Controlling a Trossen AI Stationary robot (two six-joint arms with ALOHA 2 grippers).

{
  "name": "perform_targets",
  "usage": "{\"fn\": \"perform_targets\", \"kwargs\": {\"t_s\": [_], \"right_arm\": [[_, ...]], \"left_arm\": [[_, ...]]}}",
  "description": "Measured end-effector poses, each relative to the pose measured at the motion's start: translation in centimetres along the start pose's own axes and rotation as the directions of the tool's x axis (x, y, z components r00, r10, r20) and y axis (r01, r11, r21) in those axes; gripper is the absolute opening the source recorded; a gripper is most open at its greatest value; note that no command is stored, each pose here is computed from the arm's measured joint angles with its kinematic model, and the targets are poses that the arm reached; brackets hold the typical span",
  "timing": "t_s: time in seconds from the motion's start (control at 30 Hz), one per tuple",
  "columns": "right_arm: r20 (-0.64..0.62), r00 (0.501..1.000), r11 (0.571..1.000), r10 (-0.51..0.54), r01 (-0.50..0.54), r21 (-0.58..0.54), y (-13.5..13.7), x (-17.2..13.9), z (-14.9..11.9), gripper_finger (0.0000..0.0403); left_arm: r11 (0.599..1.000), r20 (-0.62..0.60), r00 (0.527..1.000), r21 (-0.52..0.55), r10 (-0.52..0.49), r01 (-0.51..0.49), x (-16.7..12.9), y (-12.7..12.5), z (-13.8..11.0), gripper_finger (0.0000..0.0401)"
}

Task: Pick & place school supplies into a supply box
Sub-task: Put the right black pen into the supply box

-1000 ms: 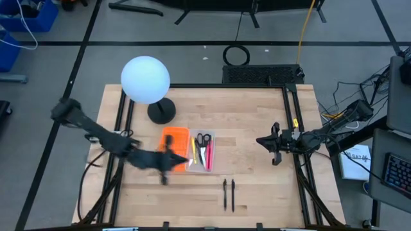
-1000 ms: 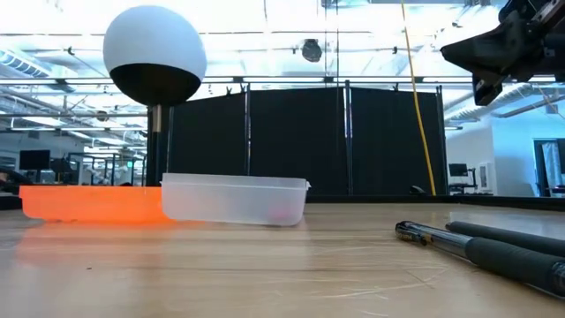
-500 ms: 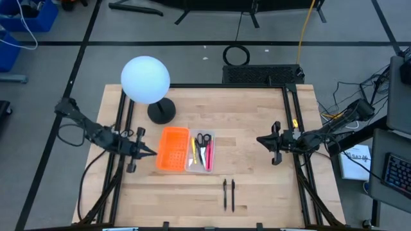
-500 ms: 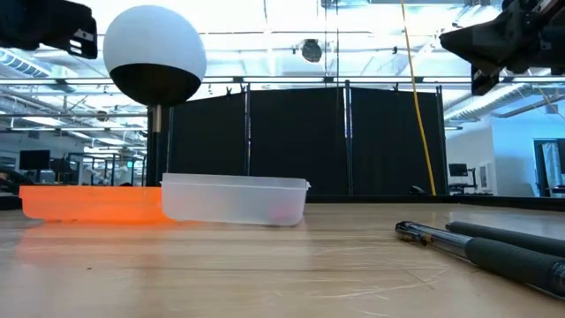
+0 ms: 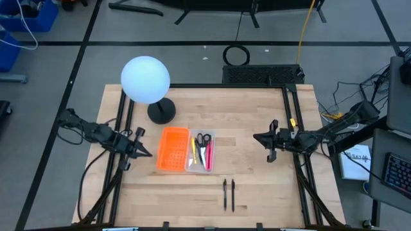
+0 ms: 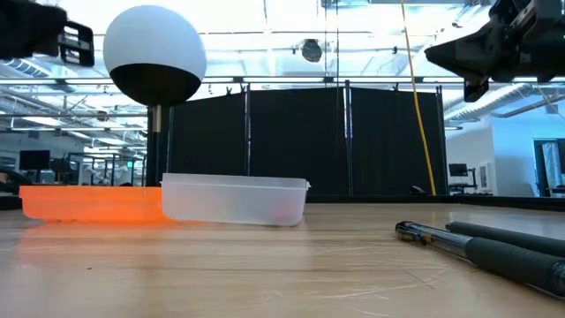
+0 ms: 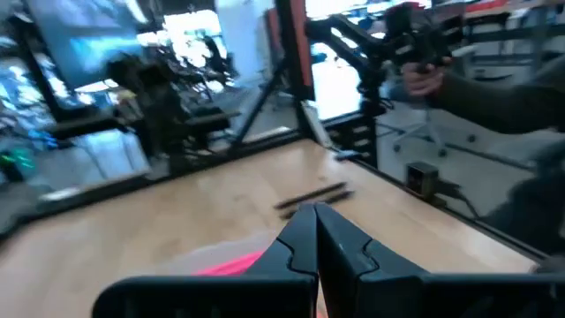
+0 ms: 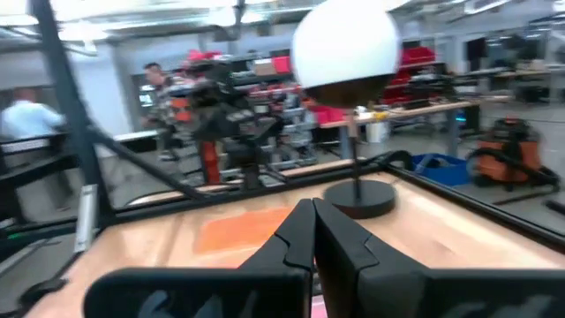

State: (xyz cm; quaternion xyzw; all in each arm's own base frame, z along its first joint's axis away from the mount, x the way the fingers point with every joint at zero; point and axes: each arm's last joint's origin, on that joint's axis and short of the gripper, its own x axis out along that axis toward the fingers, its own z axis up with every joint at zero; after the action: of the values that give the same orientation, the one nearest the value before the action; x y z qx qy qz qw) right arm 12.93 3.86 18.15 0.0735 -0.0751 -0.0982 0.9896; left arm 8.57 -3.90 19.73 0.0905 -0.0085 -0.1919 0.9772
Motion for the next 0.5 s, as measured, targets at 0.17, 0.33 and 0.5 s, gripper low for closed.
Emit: {"fn": "perform_targets", "kwargs": {"t_s": [0.17, 0.33, 0.5], "right_arm": [[0.026, 0.997, 0.997, 0.072, -0.072, -0.012, 0.0, 0.2, 0.3, 0.0], [0.076, 0.996, 0.998, 0.055, -0.056, 0.013, -0.2, 0.3, 0.8, 0.0], [0.043, 0.997, 0.997, 0.059, -0.061, 0.055, 0.1, 0.6, 0.8, 0.0]], "left_arm": [[0.997, -0.044, 0.999, -0.072, 0.021, -0.024, 0.5, 0.0, -2.0, 0.0003], [0.995, -0.031, 0.998, -0.085, 0.052, -0.054, 0.7, 0.1, -3.0, 0.0005], [0.987, -0.04, 0.99, -0.083, 0.133, -0.136, 0.8, 0.4, -3.1, 0.0007]]}}
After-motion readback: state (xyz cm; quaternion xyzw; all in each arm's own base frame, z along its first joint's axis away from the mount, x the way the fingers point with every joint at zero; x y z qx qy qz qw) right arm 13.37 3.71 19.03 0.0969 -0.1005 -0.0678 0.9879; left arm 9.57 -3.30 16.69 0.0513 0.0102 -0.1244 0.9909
